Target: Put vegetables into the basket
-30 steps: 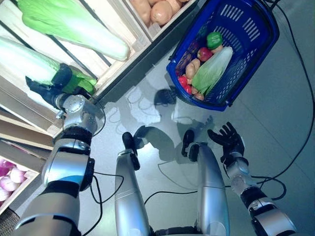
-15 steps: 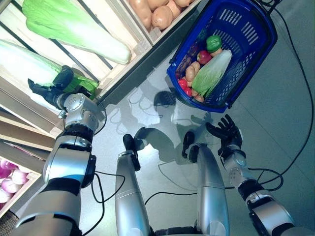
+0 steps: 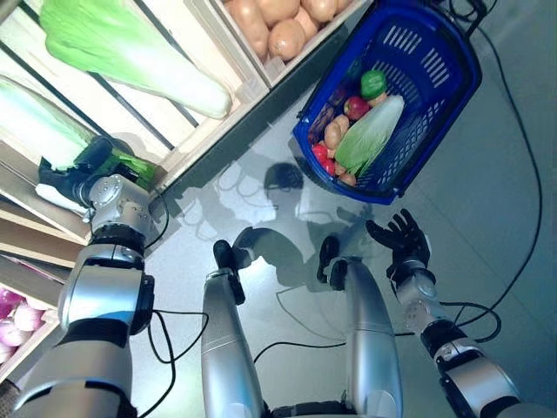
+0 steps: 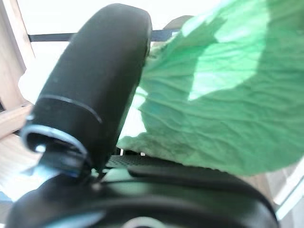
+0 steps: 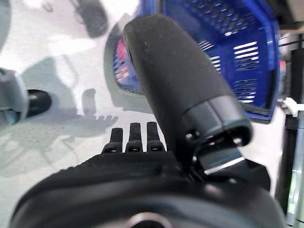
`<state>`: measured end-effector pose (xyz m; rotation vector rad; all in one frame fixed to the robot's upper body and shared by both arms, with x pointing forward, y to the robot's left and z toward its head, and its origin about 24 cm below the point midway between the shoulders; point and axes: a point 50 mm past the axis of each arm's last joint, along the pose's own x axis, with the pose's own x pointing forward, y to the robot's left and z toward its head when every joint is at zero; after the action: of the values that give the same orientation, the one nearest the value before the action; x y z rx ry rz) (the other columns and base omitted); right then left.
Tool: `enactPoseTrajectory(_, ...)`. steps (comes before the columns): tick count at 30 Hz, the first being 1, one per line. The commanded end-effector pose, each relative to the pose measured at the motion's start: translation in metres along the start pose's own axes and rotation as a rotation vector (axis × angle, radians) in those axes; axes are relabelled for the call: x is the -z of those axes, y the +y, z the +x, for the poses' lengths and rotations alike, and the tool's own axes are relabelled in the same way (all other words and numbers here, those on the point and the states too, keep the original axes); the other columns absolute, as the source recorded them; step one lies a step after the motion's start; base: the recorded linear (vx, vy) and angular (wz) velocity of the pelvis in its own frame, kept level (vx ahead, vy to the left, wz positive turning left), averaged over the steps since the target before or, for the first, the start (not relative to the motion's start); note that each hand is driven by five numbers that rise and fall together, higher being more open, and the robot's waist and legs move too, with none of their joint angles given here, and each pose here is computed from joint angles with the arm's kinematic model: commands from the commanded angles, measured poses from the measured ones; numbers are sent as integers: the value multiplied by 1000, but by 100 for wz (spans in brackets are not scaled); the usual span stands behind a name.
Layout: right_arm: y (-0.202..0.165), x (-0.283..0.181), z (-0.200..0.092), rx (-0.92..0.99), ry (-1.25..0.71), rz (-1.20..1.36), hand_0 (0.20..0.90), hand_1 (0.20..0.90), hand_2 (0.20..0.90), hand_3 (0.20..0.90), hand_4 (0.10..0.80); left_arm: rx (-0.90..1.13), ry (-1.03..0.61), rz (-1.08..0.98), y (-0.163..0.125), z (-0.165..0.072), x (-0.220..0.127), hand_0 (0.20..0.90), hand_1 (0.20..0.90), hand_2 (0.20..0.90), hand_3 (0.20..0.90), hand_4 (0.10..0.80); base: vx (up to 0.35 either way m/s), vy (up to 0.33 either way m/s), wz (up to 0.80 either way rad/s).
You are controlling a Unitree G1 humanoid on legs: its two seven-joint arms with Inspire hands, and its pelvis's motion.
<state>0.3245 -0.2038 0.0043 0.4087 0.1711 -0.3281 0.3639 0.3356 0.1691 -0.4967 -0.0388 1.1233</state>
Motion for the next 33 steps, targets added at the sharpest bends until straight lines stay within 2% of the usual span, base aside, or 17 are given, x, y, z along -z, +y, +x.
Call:
enactPoseTrajectory(1,-4,-22,-1,24,-147,112,900,900,900,900,800,146,40,17,-24,-19,17,300,300,300,300,400,-9,-31,3)
enactPoseTrajectory(14,-14,-17,-7,72,-158,158,900,900,900,900,800,179,-34,-11,8,-11,33,300,300,300,300,400,40,7,0)
enactPoseTrajectory(22,-7,5,-41,38,-161,216,900,900,900,900,800,262,-79,-7,52,-48,87,300,300,300,300,400,165,-22,8)
enactPoseTrajectory(23,-2,5,-45,15,-163,235,900,900,900,900,800,288,-123,20,56,-60,94,300,300,300,300,400,173,-42,11)
enactPoseTrajectory(28,7,0,-52,-90,-191,222,900,900,900,900,800,369,-221,87,59,-88,104,300,300,300,300,400,170,-44,19)
enactPoseTrajectory(31,21,-20,-51,-257,-273,190,900,900,900,900,800,521,-299,119,49,-110,100,300,300,300,300,400,85,-77,26)
enactPoseTrajectory(33,28,-27,-51,-370,-284,189,900,900,900,900,800,597,-334,145,44,-117,98,300,300,300,300,400,62,-81,20)
